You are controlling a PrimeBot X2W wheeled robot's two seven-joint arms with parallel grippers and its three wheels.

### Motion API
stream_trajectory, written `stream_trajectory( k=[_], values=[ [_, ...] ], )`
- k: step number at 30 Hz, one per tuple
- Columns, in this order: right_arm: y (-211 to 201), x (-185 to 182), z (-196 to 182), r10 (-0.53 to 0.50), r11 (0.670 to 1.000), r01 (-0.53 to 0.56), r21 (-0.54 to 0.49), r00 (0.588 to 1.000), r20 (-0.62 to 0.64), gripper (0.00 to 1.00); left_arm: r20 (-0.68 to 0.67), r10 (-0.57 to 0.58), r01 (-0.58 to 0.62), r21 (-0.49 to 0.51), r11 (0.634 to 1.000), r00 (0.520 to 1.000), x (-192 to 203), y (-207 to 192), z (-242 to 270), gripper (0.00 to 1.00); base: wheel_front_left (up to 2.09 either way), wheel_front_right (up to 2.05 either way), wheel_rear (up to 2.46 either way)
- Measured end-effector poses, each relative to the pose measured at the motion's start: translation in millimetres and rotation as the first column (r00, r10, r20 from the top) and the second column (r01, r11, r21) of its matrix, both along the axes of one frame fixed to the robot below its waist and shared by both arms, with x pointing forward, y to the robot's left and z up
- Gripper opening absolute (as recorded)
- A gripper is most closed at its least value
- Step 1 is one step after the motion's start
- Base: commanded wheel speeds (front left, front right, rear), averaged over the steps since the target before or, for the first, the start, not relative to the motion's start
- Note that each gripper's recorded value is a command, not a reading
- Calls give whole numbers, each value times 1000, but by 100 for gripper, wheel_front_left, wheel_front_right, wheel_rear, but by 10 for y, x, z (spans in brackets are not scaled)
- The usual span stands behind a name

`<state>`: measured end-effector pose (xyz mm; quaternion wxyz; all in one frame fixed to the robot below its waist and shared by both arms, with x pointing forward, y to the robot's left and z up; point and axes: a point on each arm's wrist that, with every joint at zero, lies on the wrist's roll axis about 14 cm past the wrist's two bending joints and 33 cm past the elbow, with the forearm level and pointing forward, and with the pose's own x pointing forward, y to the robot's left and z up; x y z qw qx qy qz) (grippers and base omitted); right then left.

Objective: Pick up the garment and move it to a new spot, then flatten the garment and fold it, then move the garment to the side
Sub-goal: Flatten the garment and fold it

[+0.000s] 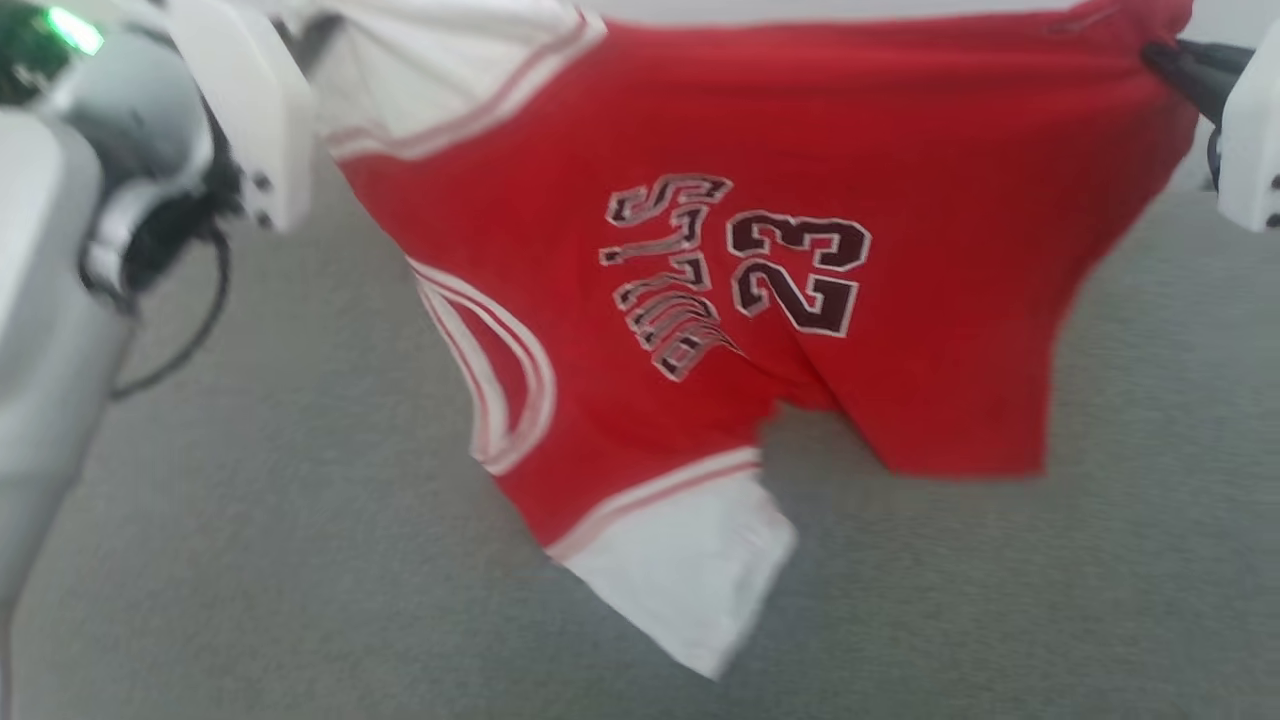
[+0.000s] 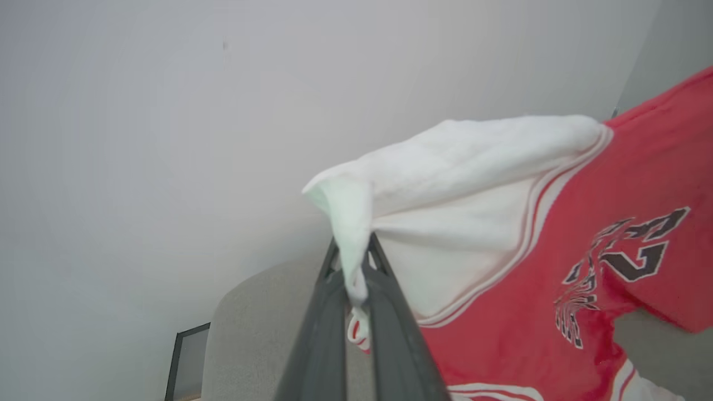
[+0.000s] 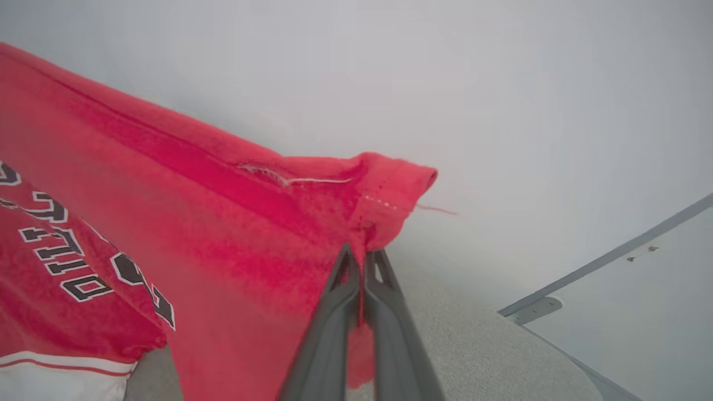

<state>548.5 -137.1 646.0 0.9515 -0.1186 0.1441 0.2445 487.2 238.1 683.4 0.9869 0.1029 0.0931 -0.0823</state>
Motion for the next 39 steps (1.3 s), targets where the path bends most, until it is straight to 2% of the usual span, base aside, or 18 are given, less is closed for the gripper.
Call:
stream_trajectory(
  k=[6, 14, 18, 21, 24, 26, 28, 31, 35, 39],
  values=[
    [-335, -27, 443, -97, 994, 91, 53, 988, 124, 0, 125, -23, 21, 19, 1000, 992, 249, -158, 548, 0, 0, 0, 0],
    [-603, 510, 573, -205, 976, 175, 126, 936, 287, 0, 314, -5, -3, 24, 1000, 949, 950, -364, 955, 0, 0, 0, 0],
    [-740, 909, 593, -259, 963, 195, 188, 867, 427, 0, 448, -1, -15, 31, 999, 894, 1400, -495, 1104, 0, 0, 0, 0],
    [-796, 1116, 589, -266, 963, 194, 189, 811, 521, 0, 528, 8, -24, 23, 999, 849, 1628, -539, 1136, 0, 0, 0, 0],
    [-812, 1293, 396, -254, 967, 197, 161, 784, 567, 0, 601, 3, -18, 20, 1000, 799, 1793, -582, 1083, 0, 0, 0, 0],
    [-782, 1401, 196, -240, 971, 200, 132, 792, 561, 0, 638, -12, -1, 19, 1000, 770, 1864, -621, 1004, 0, 0, 0, 0],
    [-699, 1477, -49, -218, 976, 192, 105, 816, 536, 0, 627, -31, 16, 29, 999, 778, 1922, -623, 821, 0, 0, 0, 0],
    [-544, 1500, -477, -195, 981, 174, 89, 868, 457, 0, 508, -53, 39, 39, 999, 860, 1966, -553, 281, 0, 0, 0, 0],
    [-351, 1308, -1013, -139, 990, 133, 43, 934, 328, 0, 294, -50, 50, 10, 999, 954, 1828, -482, -516, 0, 0, 0, 0],
    [-226, 1034, -1350, -91, 996, 86, 29, 973, 212, 0, 80, -45, 46, -7, 999, 996, 1510, -430, -1196, 0, 0, 0, 0]
  ],
)
